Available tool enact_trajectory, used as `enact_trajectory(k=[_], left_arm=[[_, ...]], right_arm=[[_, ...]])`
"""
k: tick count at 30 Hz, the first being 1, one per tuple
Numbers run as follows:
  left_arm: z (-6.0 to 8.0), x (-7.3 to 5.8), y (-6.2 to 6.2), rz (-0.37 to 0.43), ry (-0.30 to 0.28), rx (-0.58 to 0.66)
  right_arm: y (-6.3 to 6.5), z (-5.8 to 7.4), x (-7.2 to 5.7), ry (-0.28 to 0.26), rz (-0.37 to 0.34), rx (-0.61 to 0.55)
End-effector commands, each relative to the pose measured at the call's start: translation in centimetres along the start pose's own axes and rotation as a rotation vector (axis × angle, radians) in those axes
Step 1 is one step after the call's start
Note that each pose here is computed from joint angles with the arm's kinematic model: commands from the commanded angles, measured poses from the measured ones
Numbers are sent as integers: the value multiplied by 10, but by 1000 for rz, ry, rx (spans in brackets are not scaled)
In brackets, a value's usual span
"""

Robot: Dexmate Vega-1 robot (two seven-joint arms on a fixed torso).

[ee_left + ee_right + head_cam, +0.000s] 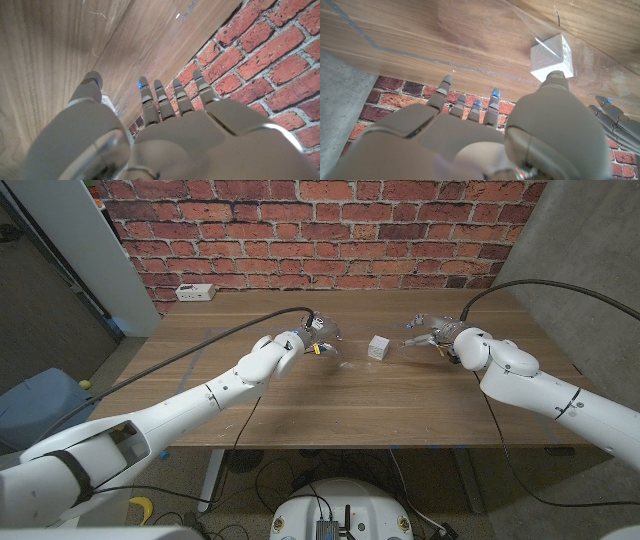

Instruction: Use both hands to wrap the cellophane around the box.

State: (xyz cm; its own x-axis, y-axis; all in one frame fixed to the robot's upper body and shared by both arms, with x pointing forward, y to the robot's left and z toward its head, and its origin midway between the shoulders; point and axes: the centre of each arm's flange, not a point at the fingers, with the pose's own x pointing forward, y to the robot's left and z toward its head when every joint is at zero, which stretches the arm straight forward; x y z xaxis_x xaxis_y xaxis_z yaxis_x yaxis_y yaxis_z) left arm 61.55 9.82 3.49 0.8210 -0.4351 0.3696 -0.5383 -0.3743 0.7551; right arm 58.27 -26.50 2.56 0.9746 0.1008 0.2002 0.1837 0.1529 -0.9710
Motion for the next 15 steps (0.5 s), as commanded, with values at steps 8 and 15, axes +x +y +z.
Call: enact_trajectory(k=[8, 15], left_arm=[[12, 7, -33, 68, 29, 176], [16, 7, -42, 139, 32, 239]], right_arm=[[23, -4, 1, 85, 23, -102], [26, -6, -3, 136, 54, -152]])
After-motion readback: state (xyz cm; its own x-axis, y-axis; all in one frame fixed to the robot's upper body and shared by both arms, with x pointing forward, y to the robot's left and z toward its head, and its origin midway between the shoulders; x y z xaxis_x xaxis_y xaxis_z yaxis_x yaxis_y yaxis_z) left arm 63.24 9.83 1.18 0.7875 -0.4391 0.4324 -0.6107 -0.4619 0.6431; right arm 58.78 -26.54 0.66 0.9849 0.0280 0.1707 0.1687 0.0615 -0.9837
